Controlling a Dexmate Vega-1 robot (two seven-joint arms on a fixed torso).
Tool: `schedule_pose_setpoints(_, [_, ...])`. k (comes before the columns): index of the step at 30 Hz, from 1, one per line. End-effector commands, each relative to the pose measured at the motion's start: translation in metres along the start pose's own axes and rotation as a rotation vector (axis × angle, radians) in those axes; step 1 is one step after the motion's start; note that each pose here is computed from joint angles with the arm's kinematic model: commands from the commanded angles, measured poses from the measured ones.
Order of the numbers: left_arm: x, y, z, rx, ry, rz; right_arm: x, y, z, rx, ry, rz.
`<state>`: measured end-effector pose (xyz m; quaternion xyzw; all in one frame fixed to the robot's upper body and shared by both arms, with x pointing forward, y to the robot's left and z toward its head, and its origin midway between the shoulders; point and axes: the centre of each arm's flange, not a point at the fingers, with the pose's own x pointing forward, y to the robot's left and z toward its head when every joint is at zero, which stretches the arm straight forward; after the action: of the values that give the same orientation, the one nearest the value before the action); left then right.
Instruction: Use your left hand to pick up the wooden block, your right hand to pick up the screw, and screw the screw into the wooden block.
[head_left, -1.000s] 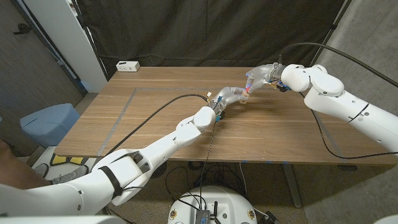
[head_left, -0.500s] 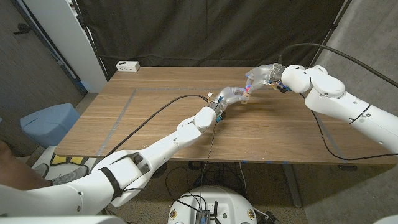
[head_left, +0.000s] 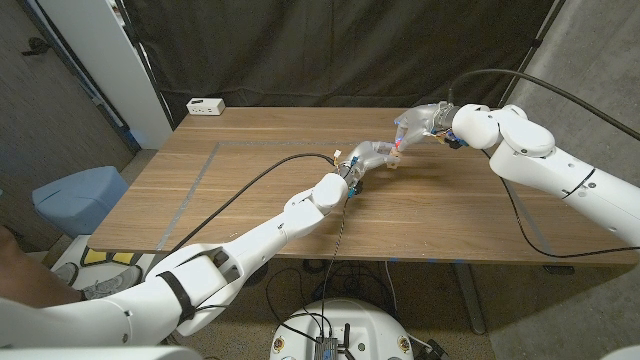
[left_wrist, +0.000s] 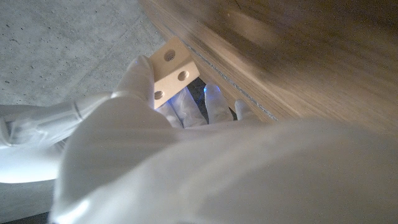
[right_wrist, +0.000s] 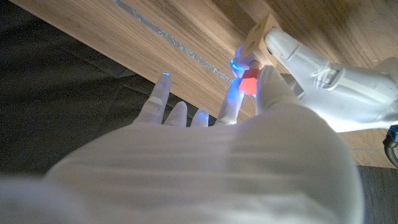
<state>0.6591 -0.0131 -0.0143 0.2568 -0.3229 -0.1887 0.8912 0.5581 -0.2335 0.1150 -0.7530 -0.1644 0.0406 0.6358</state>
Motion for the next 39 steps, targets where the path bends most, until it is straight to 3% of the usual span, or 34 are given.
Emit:
schedule_pose_setpoints(1, [-0.0025, 0.0006, -0.0011, -0.002, 0.001, 0.005, 0.0024, 0.001, 0.0039, 0.0, 0.001, 0.02])
schedule_pose_setpoints(39, [-0.0013, -0.0021, 0.0012, 0.006, -0.002, -0.003, 0.0082, 0.0042, 0.0033, 0.003, 0.031, 0.036])
